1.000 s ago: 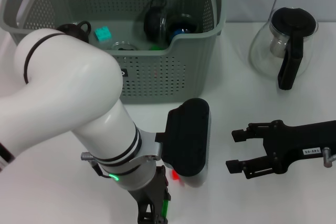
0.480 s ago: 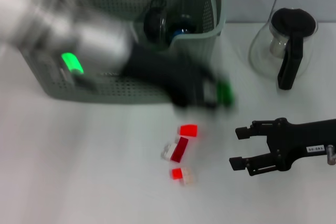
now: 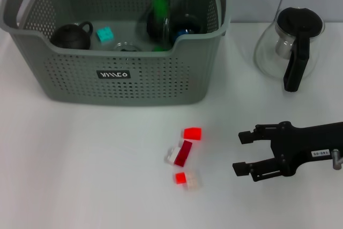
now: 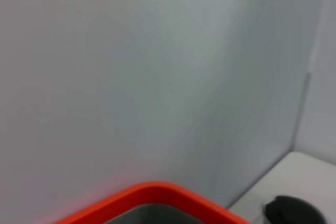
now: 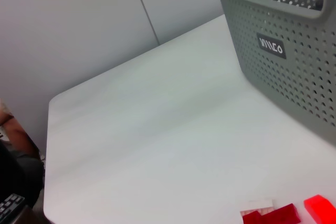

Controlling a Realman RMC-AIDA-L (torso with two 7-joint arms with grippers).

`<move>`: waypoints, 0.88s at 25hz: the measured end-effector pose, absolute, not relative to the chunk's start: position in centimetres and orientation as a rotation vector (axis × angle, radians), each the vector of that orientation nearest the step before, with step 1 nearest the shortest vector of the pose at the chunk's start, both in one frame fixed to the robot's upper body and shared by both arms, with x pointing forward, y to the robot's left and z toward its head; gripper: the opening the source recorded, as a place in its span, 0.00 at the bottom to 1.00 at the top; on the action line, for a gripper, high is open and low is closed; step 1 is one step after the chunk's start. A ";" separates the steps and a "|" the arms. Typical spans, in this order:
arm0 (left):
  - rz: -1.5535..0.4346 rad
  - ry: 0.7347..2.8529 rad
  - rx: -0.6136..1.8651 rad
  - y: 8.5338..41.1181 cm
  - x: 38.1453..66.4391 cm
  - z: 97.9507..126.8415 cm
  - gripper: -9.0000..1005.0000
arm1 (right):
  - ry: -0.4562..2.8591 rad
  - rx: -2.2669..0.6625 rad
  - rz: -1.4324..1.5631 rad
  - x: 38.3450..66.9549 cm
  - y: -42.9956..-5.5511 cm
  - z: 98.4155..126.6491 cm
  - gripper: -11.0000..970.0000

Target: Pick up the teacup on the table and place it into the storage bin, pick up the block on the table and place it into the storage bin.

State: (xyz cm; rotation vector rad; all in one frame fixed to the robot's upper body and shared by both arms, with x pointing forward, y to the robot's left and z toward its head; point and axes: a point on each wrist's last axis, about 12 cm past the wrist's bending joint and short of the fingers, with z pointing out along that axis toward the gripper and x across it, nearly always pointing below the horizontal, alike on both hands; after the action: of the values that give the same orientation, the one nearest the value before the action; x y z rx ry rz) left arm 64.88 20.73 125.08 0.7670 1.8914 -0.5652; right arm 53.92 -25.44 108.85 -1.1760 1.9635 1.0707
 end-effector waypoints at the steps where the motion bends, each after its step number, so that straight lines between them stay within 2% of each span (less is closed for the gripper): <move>1: -0.554 1.899 0.756 20.6 65.1 124.8 0.50 | 1.962 -1.176 1.071 53.9 -25.4 108.9 0.95; 6: -0.616 1.855 0.748 20.7 64.1 125.5 0.63 | 1.964 -1.169 1.053 54.2 -25.4 108.9 0.94; 10: -0.849 1.764 0.901 20.9 60.0 125.4 0.72 | 1.971 -1.150 1.006 54.8 -25.2 108.7 0.95; 14: -1.083 1.593 1.226 21.3 54.8 123.0 0.83 | 1.976 -1.131 0.940 55.8 -24.1 108.2 0.95; 17: -1.201 1.564 1.361 22.0 52.0 120.3 0.94 | 1.985 -1.140 0.891 56.6 -22.9 107.6 0.95; 22: -1.244 1.656 1.354 22.6 50.5 117.0 0.94 | 2.028 -1.197 0.816 57.6 -20.7 106.4 0.94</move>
State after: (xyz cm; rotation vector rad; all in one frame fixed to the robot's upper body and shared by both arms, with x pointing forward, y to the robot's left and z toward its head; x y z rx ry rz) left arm 50.51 22.61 117.03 1.3537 1.6559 -1.2436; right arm 57.64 -20.69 106.45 -1.1969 2.0283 0.8156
